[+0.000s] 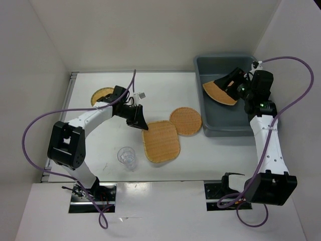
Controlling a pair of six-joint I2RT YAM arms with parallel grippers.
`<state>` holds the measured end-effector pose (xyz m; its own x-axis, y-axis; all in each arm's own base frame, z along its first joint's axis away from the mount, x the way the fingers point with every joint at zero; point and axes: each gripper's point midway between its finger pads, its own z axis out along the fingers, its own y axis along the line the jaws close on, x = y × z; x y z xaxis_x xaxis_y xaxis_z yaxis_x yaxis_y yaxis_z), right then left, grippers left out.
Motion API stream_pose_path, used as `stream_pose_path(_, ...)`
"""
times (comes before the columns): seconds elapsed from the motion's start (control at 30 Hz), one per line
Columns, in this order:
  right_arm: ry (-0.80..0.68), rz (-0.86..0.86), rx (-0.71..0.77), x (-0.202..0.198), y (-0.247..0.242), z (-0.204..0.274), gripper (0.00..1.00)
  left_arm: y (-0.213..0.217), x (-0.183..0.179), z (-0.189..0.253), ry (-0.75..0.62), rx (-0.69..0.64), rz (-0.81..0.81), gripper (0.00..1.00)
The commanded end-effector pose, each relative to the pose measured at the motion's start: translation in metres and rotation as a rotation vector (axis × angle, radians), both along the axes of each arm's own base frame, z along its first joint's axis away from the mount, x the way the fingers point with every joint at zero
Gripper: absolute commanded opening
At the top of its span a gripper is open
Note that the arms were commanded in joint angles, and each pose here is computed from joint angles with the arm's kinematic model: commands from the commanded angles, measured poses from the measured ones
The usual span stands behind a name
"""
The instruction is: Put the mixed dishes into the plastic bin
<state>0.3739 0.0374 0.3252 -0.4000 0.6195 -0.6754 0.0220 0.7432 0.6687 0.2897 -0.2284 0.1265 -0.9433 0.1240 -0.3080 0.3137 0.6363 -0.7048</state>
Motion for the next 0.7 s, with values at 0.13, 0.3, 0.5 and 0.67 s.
stream_pose_path(0.13,-0.022,0.245,-0.031,-0.002,0.058,-0.021,0.71,-0.009,0.015,0.050,-0.107,-0.072,0.009,0.00)
stream_pose_path(0.3,-0.013,0.294,-0.033,-0.004,0.072,-0.035,0.71,-0.014,0.020,0.062,-0.132,-0.105,0.002,0.00)
stream_pose_path(0.5,0.044,0.397,-0.032,-0.005,0.094,-0.067,0.74,-0.021,0.023,0.083,-0.152,-0.161,-0.015,0.00)
stream_pose_path(0.67,0.103,0.458,-0.047,-0.007,0.109,-0.098,0.74,-0.018,0.025,0.093,-0.156,-0.201,-0.009,0.00)
